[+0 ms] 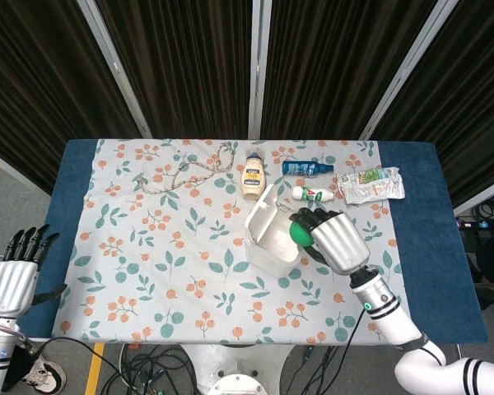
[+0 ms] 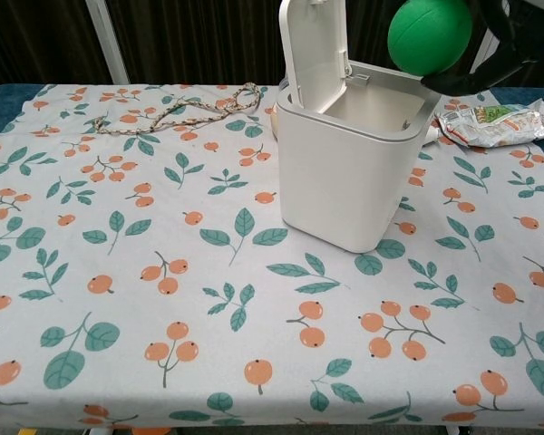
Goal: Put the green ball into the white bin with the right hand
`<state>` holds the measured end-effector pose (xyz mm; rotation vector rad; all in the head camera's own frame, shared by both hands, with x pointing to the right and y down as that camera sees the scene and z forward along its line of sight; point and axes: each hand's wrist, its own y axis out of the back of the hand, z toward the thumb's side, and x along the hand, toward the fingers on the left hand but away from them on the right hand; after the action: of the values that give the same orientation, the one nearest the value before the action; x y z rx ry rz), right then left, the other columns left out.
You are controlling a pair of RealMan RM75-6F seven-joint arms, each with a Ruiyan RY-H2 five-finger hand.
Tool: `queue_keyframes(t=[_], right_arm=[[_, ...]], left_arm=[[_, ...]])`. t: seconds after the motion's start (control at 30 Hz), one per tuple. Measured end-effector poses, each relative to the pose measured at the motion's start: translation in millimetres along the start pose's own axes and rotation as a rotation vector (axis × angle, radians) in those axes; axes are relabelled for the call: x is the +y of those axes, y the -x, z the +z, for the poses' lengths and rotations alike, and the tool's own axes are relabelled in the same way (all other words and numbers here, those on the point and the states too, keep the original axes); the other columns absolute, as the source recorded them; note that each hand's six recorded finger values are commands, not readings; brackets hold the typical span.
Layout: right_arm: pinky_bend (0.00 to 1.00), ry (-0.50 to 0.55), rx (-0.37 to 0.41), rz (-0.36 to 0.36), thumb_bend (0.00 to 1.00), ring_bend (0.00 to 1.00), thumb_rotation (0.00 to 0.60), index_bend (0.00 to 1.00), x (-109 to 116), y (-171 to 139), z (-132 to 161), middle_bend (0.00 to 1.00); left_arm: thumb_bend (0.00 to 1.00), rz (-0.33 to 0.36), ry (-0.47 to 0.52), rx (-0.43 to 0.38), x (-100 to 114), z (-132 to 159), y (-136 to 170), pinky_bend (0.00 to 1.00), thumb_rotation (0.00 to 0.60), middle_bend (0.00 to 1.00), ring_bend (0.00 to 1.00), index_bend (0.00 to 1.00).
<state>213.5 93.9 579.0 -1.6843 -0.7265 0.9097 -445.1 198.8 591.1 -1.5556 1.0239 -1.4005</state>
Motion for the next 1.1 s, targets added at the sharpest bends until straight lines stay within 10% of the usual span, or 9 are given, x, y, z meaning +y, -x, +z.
queue_keyframes(t=[0.23, 0.7, 1.1], right_arm=[[0.18, 0.015, 0.031, 0.096, 0.05, 0.01, 0.600, 0.04, -14, 2, 3, 0.10], [0.15, 0.023, -0.037, 0.009, 0.04, 0.00, 0.600, 0.00, 13, -24, -27, 0.09], [0.00, -0.053, -0.336, -0.004, 0.08, 0.00, 0.600, 0.00, 3, -142, -138, 0.02]], left_arm=[[0.01, 0.001, 0.003, 0.005, 0, -3, 0, 0.04, 0.600, 0.05, 0.00, 0.14], [0.01, 0.006, 0.004, 0.002, 1, -1, 0, 0.04, 0.600, 0.05, 0.00, 0.14], [0.01, 0.001, -0.001, -0.008, 3, 2, 0, 0.04, 0.600, 0.05, 0.00, 0.14]])
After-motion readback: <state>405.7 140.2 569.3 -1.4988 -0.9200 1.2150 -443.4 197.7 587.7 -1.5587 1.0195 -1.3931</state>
